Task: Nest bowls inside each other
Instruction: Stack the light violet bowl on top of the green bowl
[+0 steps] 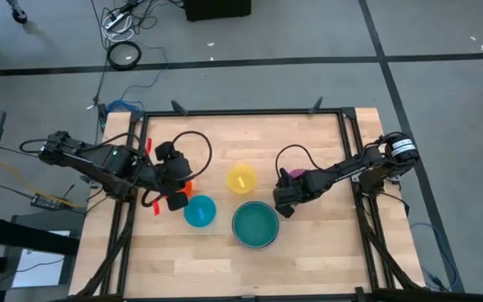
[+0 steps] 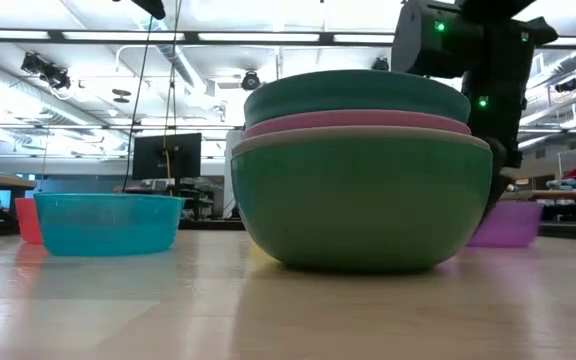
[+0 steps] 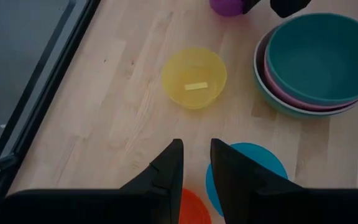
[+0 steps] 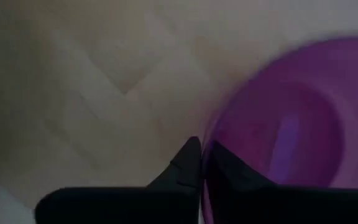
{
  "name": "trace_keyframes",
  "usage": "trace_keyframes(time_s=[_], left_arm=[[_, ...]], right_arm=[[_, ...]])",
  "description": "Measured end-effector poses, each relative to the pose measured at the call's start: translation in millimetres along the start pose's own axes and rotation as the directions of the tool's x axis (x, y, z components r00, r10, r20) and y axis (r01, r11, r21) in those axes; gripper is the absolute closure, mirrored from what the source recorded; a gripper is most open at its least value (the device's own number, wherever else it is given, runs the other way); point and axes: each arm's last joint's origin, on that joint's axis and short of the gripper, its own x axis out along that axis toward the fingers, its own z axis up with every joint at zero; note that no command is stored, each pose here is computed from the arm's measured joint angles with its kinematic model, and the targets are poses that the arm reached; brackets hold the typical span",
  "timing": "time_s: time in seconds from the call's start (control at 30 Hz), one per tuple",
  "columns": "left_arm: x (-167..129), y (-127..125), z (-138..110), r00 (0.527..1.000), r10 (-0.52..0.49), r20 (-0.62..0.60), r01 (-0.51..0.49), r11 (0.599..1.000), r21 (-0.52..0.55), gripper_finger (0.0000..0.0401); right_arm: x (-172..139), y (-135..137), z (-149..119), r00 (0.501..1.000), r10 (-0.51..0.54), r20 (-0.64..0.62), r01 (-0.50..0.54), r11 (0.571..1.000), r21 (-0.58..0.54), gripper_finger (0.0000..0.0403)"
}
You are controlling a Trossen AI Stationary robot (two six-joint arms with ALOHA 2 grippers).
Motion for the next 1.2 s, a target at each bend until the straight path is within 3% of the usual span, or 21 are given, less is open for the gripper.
trace_keyframes(time_s=[0.17, 0.27, 0.37, 0.43, 0.57, 0.67, 0.77, 1.0, 1.2], left_arm=[[0.0, 0.0, 0.0, 1.000, 0.000, 0.000, 0.000, 1.000, 0.000, 0.0311], [0.0, 0.0, -0.1, 1.000, 0.000, 0.000, 0.000, 1.000, 0.000, 0.0311], [-0.1, 0.2, 0.1, 1.000, 0.004, 0.002, -0.004, 1.000, 0.000, 0.0311], [0.0, 0.2, 0.2, 1.000, 0.007, 0.004, -0.007, 1.000, 0.000, 0.0311], [-0.1, 0.2, 0.2, 1.000, 0.007, 0.005, -0.007, 1.000, -0.001, 0.0311], [0.0, 0.3, 0.2, 1.000, 0.008, 0.005, -0.008, 1.000, -0.003, 0.0311], [-0.1, 0.2, 0.2, 1.000, 0.008, 0.005, -0.008, 1.000, -0.007, 0.0311], [-0.1, 0.3, 0.0, 1.000, 0.008, 0.003, -0.008, 1.000, -0.021, 0.0311], [-0.1, 0.3, 0.0, 1.000, 0.008, 0.003, -0.008, 1.000, -0.021, 0.0311]], right_arm=[[-21.5, -2.6, 7.0, 0.991, -0.122, 0.052, 0.123, 0.992, -0.009, 0.0401], [-53.5, 2.8, 16.0, 0.985, -0.116, 0.131, 0.118, 0.993, -0.007, 0.0401], [-93.9, 14.3, 24.4, 0.969, 0.005, 0.246, 0.001, 1.000, -0.025, 0.0402], [-119.3, 27.4, 28.0, 0.938, 0.151, 0.311, -0.135, 0.988, -0.071, 0.0402], [-146.9, 63.7, 26.9, 0.820, 0.442, 0.363, -0.385, 0.896, -0.221, 0.0402], [-149.0, 89.3, 20.5, 0.746, 0.563, 0.356, -0.474, 0.825, -0.308, 0.0402], [-143.5, 107.5, 12.2, 0.714, 0.616, 0.334, -0.515, 0.784, -0.347, 0.0403], [-132.4, 122.4, -2.2, 0.731, 0.621, 0.285, -0.517, 0.775, -0.363, 0.0390], [-130.0, 120.3, -2.5, 0.748, 0.614, 0.250, -0.534, 0.782, -0.322, 0.0313]])
